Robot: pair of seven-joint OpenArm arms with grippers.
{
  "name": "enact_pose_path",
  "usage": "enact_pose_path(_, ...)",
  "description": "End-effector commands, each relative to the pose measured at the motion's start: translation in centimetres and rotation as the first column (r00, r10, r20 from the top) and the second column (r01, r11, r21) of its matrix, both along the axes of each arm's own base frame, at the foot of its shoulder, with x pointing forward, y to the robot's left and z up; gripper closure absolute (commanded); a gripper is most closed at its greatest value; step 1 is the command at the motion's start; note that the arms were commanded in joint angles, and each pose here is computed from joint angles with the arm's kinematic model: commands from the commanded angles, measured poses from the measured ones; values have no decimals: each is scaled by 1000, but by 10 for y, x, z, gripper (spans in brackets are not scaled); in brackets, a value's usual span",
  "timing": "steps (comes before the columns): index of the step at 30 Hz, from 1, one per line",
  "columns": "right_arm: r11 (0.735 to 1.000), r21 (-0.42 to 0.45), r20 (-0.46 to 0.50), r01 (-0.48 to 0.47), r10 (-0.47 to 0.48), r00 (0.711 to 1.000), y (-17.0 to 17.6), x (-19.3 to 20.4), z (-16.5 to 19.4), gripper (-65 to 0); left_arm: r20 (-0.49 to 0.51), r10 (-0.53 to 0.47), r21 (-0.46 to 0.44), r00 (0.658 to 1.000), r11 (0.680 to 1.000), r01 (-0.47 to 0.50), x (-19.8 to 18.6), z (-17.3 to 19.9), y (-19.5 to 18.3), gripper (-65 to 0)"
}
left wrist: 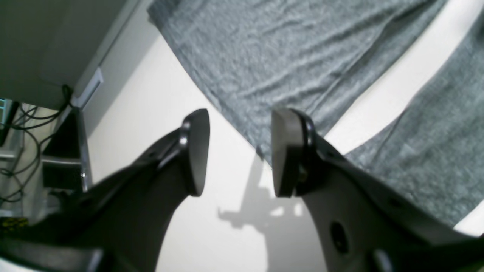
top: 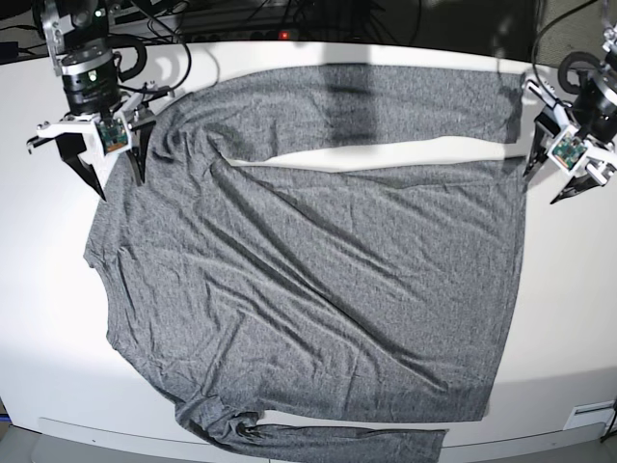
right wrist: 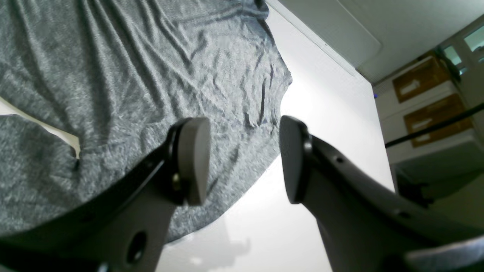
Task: Fold the T-shirt properly
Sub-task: 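Lower the left gripper onto the sleeve cuff and pinch it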
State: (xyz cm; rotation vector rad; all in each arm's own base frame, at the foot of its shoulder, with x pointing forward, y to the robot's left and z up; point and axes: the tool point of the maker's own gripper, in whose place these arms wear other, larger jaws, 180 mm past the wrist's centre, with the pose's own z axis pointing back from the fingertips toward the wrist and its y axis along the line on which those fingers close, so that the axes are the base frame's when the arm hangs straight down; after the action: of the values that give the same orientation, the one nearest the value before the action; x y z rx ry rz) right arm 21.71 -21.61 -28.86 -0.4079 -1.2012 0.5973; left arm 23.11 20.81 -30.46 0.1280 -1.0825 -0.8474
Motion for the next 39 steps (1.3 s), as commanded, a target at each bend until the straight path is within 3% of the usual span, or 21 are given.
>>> enact_pose_path(1, 1000, 1, 44, -14, 14, 999, 2, 3, 12, -300, 41, -6, -12, 999, 1000, 7, 5, 10, 0, -262)
enact_pose_path(6, 999, -2, 102, -44, 44, 994, 5, 13, 24, -300, 79, 22, -20, 997, 1000, -20, 9, 15, 4, -262)
enact_pose_path(12, 992, -90, 134, -86, 97, 986, -4, 34, 43, -300, 80, 37, -45, 996, 998, -34, 8, 13, 1, -262)
enact_pose_path(17, 998, -21, 106, -67, 69, 992, -11, 38, 43, -300, 87, 64, -91, 994, 994, -56, 6, 12, -5, -262)
enact_pose_path(20, 999, -35, 57, -42, 44, 997, -19, 37, 36, -300, 90, 62, -94, 994, 994, -54, 6, 12, -6, -262)
enact_pose_path(23, 998, -64, 6, -12, 13, 1000, -29, 36, 30, -300, 39, 93, -58, 995, 994, -90, 3, 2, 2, -262)
enact_pose_path(26, 996, -75, -40, -41, 38, 998, -26, 33, 22, -300, -56, 130, 13, 990, 992, -129, -5, -16, 13, -262)
enact_pose_path(29, 992, -77, -104, -104, 95, 990, -18, 29, 12, -299, -91, 3, 74, 996, 997, 4, -12, -21, 3, -262)
enact_pose_path(32, 988, -72, -117, -134, 125, 985, -12, 27, 11, -299, -62, -151, 126, 987, 979, 158, -12, -12, -4, -262)
enact_pose_path(36, 988, -80, -107, -136, 127, 986, -7, 27, 19, -299, 1, -358, 284, 934, 895, 343, -8, 4, -7, -262)
enact_pose_path(39, 987, -101, -106, -126, 116, 988, -4, 27, 28, -299, -3, -433, 337, 902, 848, 408, -8, 6, -5, -262)
